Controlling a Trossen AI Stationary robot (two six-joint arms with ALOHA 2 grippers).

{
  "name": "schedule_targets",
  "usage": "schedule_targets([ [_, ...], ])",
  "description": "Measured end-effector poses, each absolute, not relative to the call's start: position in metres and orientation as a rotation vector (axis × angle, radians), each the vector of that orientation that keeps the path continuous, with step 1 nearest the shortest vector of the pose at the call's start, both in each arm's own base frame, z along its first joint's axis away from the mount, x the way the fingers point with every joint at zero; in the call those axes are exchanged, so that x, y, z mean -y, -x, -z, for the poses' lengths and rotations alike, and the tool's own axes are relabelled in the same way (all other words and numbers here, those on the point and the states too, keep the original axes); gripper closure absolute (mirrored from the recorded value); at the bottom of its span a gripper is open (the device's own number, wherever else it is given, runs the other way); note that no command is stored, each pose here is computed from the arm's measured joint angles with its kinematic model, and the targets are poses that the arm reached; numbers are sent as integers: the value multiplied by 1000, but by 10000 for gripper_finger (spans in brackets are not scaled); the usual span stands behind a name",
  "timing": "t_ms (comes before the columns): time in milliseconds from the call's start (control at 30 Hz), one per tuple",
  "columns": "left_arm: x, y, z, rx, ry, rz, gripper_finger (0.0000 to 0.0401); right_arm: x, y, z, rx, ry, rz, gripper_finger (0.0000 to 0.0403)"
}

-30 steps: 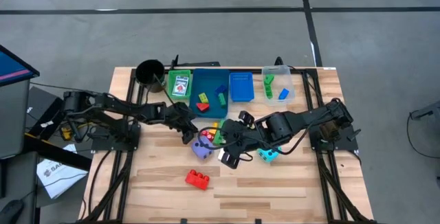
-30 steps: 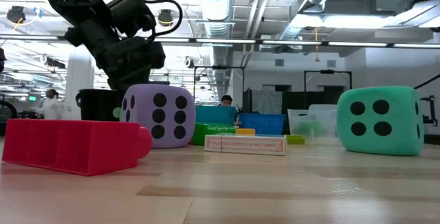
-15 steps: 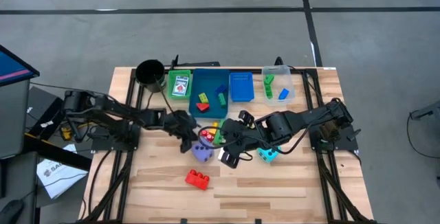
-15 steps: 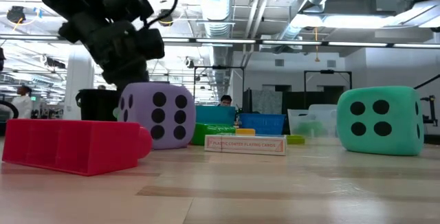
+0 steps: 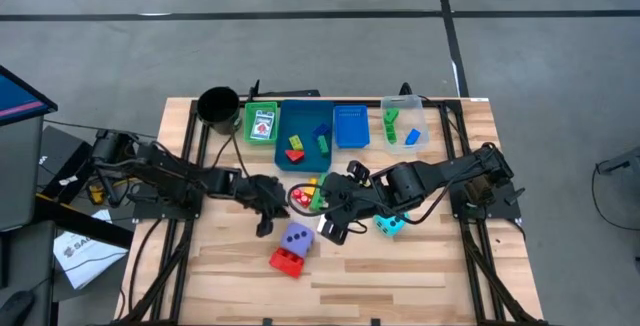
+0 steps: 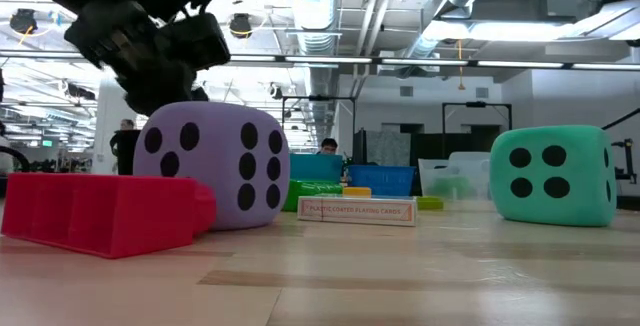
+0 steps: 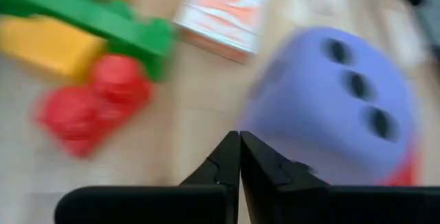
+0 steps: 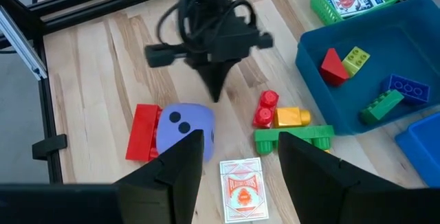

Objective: Pick & Place Toys
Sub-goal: Put the large yellow game piece into the transparent bin

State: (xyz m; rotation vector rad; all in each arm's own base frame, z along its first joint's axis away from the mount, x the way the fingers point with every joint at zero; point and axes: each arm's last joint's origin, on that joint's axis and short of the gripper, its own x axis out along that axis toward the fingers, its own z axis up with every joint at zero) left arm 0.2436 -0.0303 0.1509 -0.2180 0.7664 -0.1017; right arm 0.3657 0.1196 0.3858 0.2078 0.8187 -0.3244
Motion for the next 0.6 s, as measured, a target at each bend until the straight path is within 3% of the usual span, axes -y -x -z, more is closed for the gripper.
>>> schedule_targets([
  [200, 11, -245, -151, -744, 87, -34, 398, -120, -366, -386, -820, -208, 321, 219],
  [433, 8, -245, -151, -742, -150, 97, 395, -120, -366, -386, -821, -209, 321, 219],
  [600, 10, -245, -150, -746, -164, 161, 360, -120, -366, -386, -821, -208, 321, 219],
])
